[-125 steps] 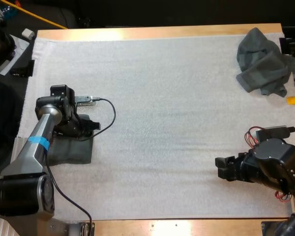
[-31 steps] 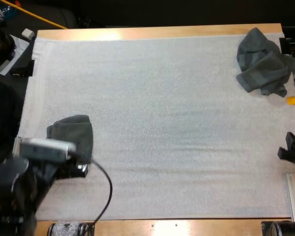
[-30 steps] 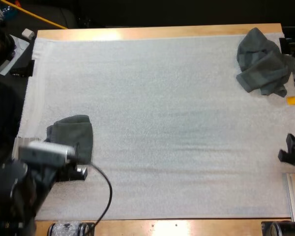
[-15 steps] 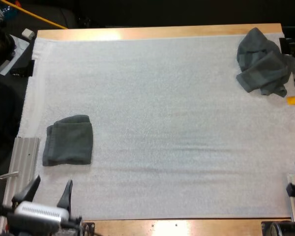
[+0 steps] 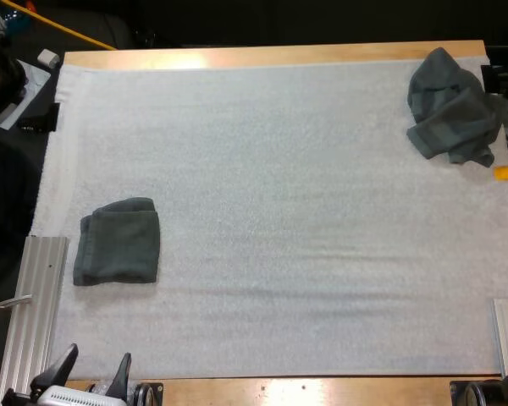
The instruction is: Pick towel from pile, fold and stack
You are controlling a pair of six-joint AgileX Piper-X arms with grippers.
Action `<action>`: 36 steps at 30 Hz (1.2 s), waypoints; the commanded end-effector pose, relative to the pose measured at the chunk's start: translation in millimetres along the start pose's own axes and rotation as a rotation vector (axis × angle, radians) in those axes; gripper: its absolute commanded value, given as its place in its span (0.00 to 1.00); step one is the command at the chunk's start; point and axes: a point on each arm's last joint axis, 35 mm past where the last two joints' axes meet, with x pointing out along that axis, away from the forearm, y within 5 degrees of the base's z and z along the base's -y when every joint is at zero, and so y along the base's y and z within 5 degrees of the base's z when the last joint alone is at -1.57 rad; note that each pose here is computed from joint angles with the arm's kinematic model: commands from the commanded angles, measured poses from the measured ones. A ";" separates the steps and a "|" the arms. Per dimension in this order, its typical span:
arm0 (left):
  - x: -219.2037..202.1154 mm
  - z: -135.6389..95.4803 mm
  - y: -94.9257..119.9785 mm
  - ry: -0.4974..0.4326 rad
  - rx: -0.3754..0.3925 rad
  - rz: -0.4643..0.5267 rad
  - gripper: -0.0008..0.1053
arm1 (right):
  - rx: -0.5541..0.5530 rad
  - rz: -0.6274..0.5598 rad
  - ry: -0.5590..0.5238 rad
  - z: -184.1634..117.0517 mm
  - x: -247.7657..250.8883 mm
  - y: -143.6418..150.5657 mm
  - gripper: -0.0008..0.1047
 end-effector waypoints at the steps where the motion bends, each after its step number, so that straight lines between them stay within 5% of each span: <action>1: 1.7 -4.8 0.8 0.082 -0.010 0.005 0.60 | 0.001 0.000 0.033 -1.3 1.9 0.4 0.62; 13: 3.1 -6.0 0.5 0.092 -0.012 -0.001 0.60 | -0.003 0.009 0.074 -7.0 9.0 1.6 0.62; 28: 24.5 24.0 1.7 -0.194 0.041 -0.023 0.59 | 0.002 -0.032 -0.130 7.0 43.4 -0.4 0.61; 36: 55.4 17.3 6.5 -0.182 0.040 -0.016 0.59 | 0.000 -0.016 -0.074 -11.1 75.6 4.2 0.61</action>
